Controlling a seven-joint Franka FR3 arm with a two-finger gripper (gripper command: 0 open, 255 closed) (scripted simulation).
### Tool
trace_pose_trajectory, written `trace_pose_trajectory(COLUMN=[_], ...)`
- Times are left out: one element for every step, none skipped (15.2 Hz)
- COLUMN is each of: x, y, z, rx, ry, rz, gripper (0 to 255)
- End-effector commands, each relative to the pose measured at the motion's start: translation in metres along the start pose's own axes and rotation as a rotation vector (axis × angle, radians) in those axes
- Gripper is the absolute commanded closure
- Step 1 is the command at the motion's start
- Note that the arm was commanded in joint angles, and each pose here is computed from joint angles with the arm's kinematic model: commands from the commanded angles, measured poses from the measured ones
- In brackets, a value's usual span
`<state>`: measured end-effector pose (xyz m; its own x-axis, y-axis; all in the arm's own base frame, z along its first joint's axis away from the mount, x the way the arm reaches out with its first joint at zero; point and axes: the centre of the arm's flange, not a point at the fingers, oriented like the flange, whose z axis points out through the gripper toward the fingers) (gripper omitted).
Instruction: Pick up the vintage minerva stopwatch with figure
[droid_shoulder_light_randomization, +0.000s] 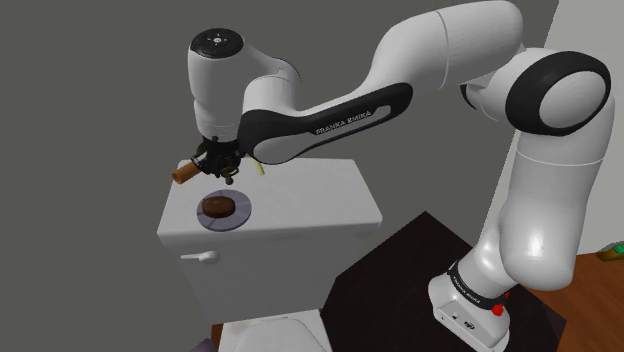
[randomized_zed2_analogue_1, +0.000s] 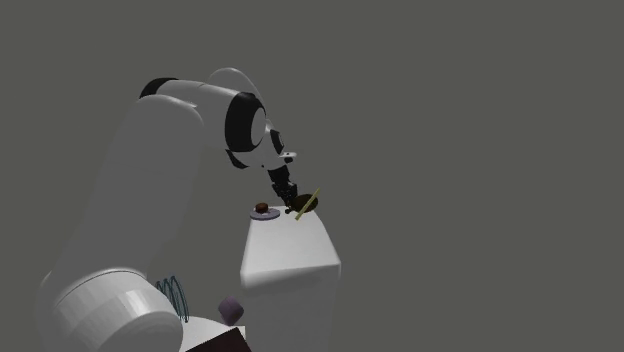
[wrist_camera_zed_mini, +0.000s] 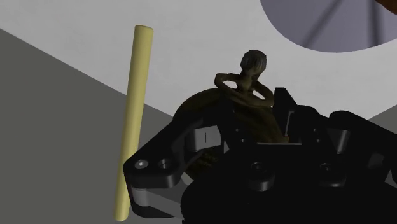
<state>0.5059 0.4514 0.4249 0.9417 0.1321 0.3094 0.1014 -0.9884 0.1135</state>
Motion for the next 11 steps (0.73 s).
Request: trace_pose_trajectory(x=[-0.002, -0.002, -0.002, 0.0, 0.001, 0.003, 0.005, 0.006, 0.008, 0.01, 0.011], y=[-0.001, -0.001, 0.0, 0.0, 0.001, 0.001, 0.002, 0.003, 0.003, 0.004, 0.004], z=[0.002, 0.003, 0.003, -0.002, -0.007, -0.012, -0.017, -0.022, -0.027, -0.032, -0.037], rx=[-0.001, -0.001, -0.001, -0.001, -0.001, -0.001, -0.001, -0.001, -0.001, -0.001, -0.001], ry=[-0.005, -0.005, -0.005, -0.005, -0.005, -0.005, -0.005, -0.005, -0.005, -0.005, -0.005], rz=[-0.002, -0.002, -0.002, -0.002, -0.002, -0.002, -0.002, -0.002, -0.002, -0.002, -0.002], gripper=[255, 255, 255, 255, 255, 255, 255, 255, 255, 255, 255])
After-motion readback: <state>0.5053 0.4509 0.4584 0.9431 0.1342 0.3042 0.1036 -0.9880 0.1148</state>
